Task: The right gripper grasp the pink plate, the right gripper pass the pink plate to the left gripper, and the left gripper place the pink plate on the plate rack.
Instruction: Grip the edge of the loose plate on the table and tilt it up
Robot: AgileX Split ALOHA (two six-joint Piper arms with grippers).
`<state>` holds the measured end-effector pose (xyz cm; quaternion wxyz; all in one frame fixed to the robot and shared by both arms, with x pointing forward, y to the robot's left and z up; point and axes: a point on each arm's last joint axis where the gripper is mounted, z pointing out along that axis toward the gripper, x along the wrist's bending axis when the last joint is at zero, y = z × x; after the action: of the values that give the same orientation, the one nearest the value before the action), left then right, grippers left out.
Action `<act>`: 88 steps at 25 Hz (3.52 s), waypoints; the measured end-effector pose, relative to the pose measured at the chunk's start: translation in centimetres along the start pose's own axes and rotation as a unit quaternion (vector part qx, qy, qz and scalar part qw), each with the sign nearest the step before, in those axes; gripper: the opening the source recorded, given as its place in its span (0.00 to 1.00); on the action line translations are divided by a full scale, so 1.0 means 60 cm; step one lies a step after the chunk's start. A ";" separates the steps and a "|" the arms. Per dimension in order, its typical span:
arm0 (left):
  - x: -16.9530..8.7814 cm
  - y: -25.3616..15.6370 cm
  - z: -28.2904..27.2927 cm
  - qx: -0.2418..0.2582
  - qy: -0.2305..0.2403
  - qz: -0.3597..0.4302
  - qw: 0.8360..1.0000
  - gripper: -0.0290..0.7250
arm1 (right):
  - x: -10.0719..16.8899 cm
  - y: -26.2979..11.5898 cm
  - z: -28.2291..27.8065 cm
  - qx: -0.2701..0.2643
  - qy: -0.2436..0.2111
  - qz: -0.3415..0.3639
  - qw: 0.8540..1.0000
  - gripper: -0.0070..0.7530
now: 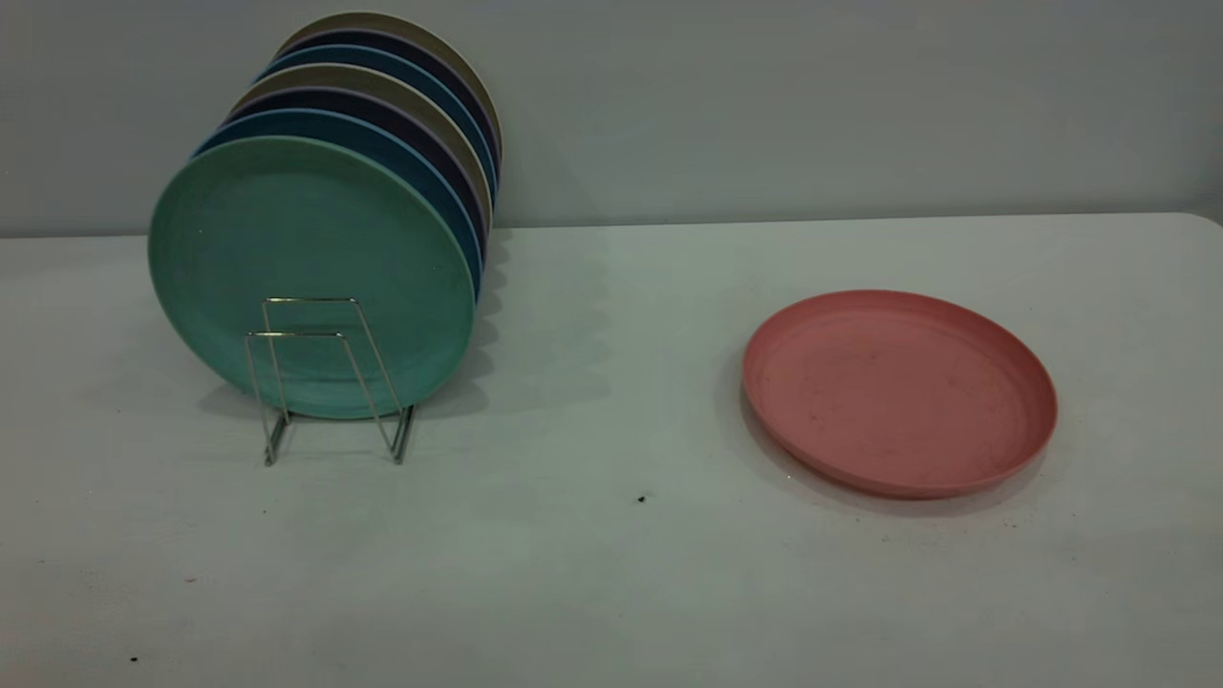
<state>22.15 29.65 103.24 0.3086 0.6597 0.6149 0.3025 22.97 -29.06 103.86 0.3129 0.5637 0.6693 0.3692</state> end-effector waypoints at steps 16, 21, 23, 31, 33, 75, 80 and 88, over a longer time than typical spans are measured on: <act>0.006 0.074 0.019 0.046 -0.001 -0.045 0.998 0.80 | -0.008 0.071 0.048 0.043 0.007 0.011 0.999 0.70; 0.015 0.166 0.077 0.089 -0.005 -0.018 0.996 0.82 | -0.012 0.126 0.128 0.076 0.029 0.030 0.996 0.72; 0.018 0.199 0.103 0.103 -0.009 0.000 0.995 0.82 | -0.013 0.141 0.164 0.097 0.040 0.032 0.994 0.72; 0.019 0.280 0.240 0.137 -0.049 0.010 0.989 0.82 | -0.009 0.147 0.299 0.174 0.095 0.084 0.977 0.72; 0.017 0.292 0.272 0.152 -0.066 -0.001 0.986 0.82 | -0.009 0.138 0.333 0.194 0.104 0.099 0.970 0.73; -0.281 0.254 0.582 0.170 -0.303 0.063 0.935 0.82 | -0.151 0.012 0.785 0.313 0.148 0.264 0.900 0.68; -0.281 0.254 0.582 0.170 -0.303 0.064 0.935 0.82 | -0.145 0.002 0.798 0.302 0.169 0.286 0.894 0.46; -0.282 0.254 0.583 0.172 -0.303 0.051 0.936 0.82 | -0.136 0.000 0.798 0.277 0.232 0.218 0.907 0.03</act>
<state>57.86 10.71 92.89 0.3466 0.7937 0.4998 -0.0067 64.34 -30.34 78.41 -0.1085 0.6579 0.6589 0.3481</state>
